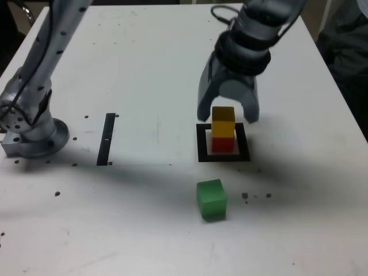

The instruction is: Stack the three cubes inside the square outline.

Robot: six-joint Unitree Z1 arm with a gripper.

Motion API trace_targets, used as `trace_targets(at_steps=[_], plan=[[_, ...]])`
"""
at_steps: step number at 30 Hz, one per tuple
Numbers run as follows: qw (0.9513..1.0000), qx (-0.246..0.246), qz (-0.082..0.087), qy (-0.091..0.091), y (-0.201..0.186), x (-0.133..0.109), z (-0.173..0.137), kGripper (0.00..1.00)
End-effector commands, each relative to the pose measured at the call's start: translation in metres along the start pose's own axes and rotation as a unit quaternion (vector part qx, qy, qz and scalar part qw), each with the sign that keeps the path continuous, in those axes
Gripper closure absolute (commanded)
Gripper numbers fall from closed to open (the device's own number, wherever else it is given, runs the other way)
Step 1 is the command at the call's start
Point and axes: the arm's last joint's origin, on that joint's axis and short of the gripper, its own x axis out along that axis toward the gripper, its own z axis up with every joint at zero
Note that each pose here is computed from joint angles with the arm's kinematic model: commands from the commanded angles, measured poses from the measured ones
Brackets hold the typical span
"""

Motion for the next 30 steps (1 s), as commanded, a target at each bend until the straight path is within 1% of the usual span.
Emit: trace_targets(at_steps=[1,4,9,11,13,16,20,22,26,28,30], plan=[[0.9998,0.004,0.011,-0.014,-0.003,-0.010,-0.008,0.00],[0.9991,0.015,0.026,-0.029,-0.009,-0.020,-0.015,0.00],[0.9968,0.043,0.048,-0.048,-0.024,-0.038,-0.034,0.00],[0.9956,0.053,0.054,-0.056,-0.031,-0.046,-0.044,0.00],[0.9943,0.064,0.056,-0.065,-0.038,-0.052,-0.054,0.00],[0.9927,0.081,0.050,-0.074,-0.051,-0.058,-0.063,0.01],[0.9909,0.107,0.032,-0.075,-0.073,-0.059,-0.067,0.01],[0.9905,0.111,0.027,-0.076,-0.084,-0.059,-0.068,0.01],[0.9920,0.095,0.024,-0.080,-0.107,-0.059,-0.071,0.01],[0.9933,0.083,0.021,-0.077,-0.118,-0.056,-0.071,0.01],[0.9945,0.076,0.017,-0.069,-0.128,-0.052,-0.068,0.01]])
